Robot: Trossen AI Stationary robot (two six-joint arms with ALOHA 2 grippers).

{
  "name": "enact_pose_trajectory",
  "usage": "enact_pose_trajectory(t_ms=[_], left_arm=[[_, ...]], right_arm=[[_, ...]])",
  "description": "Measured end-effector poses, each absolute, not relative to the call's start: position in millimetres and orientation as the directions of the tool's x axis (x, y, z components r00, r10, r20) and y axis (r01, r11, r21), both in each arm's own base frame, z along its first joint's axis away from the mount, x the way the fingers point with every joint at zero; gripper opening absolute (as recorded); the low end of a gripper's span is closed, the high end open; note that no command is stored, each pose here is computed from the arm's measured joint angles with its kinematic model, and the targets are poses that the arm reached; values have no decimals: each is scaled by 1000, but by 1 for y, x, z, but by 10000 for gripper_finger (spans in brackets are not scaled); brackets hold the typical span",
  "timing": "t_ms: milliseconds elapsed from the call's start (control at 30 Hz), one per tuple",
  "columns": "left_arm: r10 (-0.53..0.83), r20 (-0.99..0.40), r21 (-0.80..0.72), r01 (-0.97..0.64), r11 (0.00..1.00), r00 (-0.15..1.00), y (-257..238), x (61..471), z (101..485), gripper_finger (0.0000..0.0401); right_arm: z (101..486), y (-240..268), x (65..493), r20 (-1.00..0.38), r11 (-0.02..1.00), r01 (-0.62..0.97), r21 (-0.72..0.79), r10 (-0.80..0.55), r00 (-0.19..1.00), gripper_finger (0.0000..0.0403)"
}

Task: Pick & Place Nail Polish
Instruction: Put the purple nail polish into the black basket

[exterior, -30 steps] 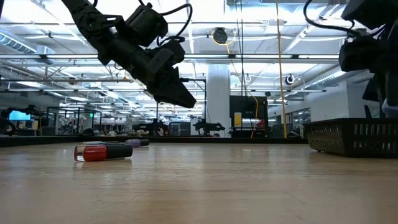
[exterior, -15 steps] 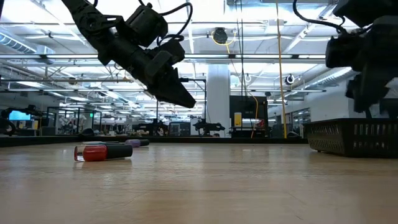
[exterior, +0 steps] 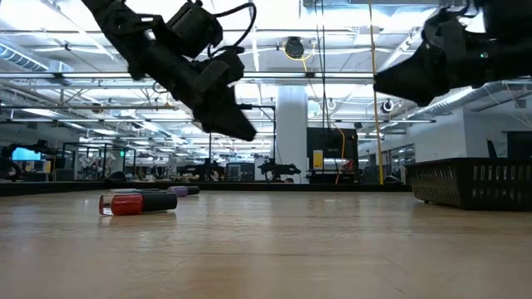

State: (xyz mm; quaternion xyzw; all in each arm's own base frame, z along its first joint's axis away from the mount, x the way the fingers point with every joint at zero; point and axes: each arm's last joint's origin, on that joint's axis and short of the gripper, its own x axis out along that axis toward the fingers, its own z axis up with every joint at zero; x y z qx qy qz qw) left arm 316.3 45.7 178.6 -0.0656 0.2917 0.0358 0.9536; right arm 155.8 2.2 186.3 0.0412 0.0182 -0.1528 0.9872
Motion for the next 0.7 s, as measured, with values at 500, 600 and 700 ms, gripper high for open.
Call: enact_pose_trajectory(t_ms=[500, 600, 700], left_arm=[[219, -864, -163, -665, 729, 452, 106, 274, 162, 133], [193, -865, -193, -661, 725, 464, 108, 274, 160, 159], [190, -870, -173, -643, 746, 454, 109, 275, 156, 198]], right_arm=[[192, -9, 155, 88, 945, 321, 64, -325, 941, 169], [187, -8, 157, 40, 957, 276, 88, -281, 959, 173], [180, -8, 158, -24, 956, 279, 87, -278, 960, 172]])
